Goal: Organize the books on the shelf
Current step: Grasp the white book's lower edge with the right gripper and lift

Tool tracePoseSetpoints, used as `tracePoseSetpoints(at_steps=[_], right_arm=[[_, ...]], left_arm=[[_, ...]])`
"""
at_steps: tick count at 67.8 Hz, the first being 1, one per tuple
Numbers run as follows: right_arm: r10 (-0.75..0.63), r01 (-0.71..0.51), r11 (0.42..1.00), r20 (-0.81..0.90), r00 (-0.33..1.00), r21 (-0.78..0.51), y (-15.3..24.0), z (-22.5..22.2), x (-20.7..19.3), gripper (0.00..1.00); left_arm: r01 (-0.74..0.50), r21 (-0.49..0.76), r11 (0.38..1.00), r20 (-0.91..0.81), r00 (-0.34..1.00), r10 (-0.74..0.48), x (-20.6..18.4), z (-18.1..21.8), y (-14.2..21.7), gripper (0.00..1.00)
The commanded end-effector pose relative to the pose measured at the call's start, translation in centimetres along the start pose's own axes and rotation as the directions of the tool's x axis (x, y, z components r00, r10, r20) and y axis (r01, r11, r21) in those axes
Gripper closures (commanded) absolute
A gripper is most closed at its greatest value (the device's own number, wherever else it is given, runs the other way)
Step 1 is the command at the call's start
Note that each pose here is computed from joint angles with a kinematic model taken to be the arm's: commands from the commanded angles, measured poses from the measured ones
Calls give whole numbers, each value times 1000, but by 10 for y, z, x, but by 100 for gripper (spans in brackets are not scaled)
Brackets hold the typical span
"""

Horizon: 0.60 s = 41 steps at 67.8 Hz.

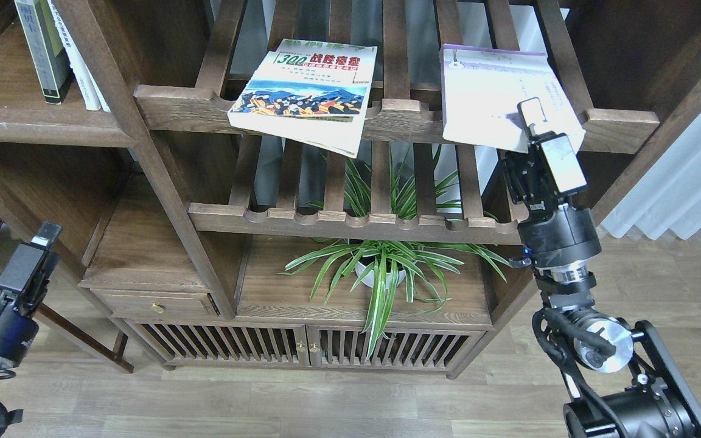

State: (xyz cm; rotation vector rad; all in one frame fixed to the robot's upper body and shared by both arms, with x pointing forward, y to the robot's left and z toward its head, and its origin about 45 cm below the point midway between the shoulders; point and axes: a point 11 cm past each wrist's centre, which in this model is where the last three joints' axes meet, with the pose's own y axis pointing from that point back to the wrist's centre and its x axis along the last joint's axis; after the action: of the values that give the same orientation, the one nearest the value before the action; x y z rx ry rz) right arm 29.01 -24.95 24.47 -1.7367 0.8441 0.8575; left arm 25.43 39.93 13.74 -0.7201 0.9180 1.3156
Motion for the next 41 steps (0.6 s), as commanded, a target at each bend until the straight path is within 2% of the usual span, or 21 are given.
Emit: tracePoseSetpoints(at_steps=[1,10,21,29,41], right_arm=[[18,-18,1000,20,1000,-2,6,5,3,95],[63,-62,998,52,997,-16,23,18,8,95],[165,-163,986,107,980,-28,65,38,15,95],[260,-250,965,157,953,-79,100,62,19,95],[345,-319,936,205,916,-152,134,90,17,95]], left_arm=[[-17,-6,1000,-3,1000,17,6,1,2,2],[-28,-7,1000,-8,1000,28,9,1,4,2],[-32,-2,999,-11,999,32,10,-1,5,1],[-37,11,999,-16,999,37,12,-7,6,1],[-36,34,999,-32,999,37,12,-17,6,1]])
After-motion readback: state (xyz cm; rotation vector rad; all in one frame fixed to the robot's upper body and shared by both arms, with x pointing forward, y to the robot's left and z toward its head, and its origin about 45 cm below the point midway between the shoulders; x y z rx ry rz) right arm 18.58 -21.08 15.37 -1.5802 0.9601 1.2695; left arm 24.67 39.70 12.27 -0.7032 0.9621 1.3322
